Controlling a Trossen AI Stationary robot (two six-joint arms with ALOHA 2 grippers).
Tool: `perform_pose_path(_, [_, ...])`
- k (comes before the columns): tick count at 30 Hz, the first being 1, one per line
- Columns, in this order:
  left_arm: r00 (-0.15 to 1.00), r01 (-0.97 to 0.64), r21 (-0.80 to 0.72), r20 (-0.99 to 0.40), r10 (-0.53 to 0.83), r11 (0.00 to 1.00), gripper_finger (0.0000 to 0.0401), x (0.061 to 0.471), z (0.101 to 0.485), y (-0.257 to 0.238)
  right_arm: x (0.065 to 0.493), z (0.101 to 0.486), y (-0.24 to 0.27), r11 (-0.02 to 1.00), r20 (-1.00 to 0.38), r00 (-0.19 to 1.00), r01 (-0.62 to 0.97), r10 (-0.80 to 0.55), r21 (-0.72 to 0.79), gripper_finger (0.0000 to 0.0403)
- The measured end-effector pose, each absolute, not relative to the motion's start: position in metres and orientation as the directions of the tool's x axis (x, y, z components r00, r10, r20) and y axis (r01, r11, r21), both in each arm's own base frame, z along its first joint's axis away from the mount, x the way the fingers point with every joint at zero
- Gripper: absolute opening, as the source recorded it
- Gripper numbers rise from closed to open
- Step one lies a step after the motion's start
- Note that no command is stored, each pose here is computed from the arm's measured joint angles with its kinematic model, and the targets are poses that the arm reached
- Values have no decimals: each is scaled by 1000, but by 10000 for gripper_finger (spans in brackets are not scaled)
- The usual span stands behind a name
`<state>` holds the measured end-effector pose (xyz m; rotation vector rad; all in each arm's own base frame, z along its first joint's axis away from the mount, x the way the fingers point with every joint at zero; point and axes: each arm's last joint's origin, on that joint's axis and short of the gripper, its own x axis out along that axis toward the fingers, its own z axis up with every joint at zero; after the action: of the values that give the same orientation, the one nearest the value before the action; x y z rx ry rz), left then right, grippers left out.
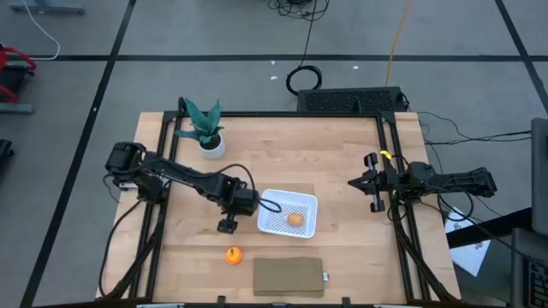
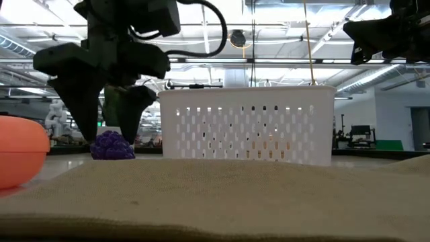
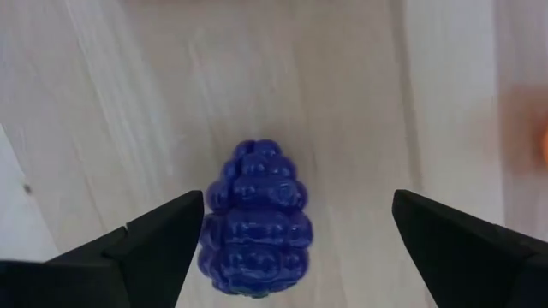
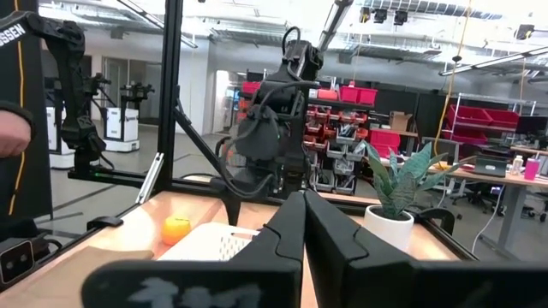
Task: Pick and placing Produce into tupperware
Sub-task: Put the grapes into the white basket
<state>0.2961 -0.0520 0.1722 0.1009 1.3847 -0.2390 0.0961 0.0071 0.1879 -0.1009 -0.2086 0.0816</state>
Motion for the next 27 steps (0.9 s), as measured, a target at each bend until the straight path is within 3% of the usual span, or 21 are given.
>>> perform_pose_path(27, [183,226,-23,-981,-66,974,382,287,148,-42,96,188,7,991,202,975,-69,91,-112,0])
